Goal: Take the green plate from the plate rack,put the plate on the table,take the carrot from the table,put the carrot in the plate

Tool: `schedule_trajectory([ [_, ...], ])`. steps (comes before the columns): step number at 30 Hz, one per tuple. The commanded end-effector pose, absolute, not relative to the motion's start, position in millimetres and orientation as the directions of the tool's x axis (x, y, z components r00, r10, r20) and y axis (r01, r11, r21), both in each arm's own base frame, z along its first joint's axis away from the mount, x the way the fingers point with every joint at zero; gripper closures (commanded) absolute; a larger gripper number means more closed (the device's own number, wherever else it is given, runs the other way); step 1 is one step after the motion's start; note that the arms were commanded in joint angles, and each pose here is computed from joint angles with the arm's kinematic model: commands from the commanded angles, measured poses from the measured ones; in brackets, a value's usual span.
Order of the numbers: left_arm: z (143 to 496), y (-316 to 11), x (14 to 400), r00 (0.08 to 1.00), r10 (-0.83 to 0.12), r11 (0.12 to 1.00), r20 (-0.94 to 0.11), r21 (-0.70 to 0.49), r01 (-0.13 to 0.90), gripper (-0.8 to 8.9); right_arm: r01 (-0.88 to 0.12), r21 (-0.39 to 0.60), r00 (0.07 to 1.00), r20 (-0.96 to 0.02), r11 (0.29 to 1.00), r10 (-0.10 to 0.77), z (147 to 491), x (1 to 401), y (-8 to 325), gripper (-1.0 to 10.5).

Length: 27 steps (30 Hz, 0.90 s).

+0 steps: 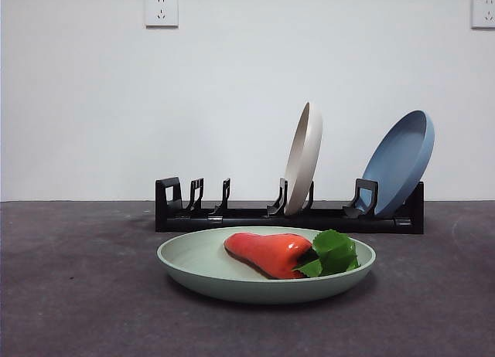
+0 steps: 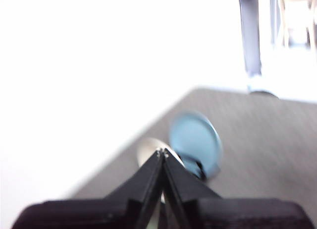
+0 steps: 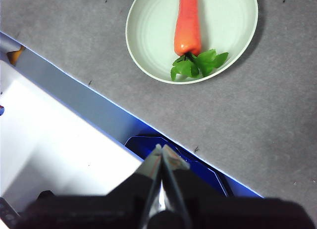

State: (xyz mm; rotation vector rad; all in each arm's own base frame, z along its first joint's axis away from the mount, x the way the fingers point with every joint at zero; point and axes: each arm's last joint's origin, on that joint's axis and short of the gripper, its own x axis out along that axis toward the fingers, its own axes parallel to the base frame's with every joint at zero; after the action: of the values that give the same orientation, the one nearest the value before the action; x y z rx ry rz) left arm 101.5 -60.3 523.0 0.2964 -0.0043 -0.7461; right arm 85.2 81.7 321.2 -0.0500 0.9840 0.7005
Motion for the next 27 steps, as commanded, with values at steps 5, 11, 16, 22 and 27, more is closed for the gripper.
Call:
schedule_trajectory([
  [5, 491, -29, 91, 0.851, -0.519, 0.810, 0.081, 0.363, 0.460, 8.16, -0.560, 0.267, 0.356, -0.778, 0.784, 0.519, 320, 85, 82, 9.5],
  [11, 416, -17, 91, 0.908, -0.401, 0.872, 0.121, 0.352, 0.339, 8.16, -0.560, 0.267, 0.356, -0.778, 0.784, 0.519, 320, 85, 82, 9.5],
  [16, 343, -13, 94, 0.937, -0.329, 0.917, 0.118, 0.276, 0.287, 8.16, -0.560, 0.267, 0.356, -0.778, 0.784, 0.519, 320, 85, 82, 9.5],
  [22, 262, -10, 96, 0.951, -0.288, 0.947, 0.114, 0.180, 0.265, 8.16, -0.560, 0.267, 0.355, -0.778, 0.784, 0.519, 320, 85, 82, 9.5],
  [27, 214, -9, 97, 0.966, -0.252, 0.961, 0.065, 0.132, 0.242, 8.16, -0.560, 0.267, 0.356, -0.778, 0.784, 0.519, 320, 85, 82, 9.5],
])
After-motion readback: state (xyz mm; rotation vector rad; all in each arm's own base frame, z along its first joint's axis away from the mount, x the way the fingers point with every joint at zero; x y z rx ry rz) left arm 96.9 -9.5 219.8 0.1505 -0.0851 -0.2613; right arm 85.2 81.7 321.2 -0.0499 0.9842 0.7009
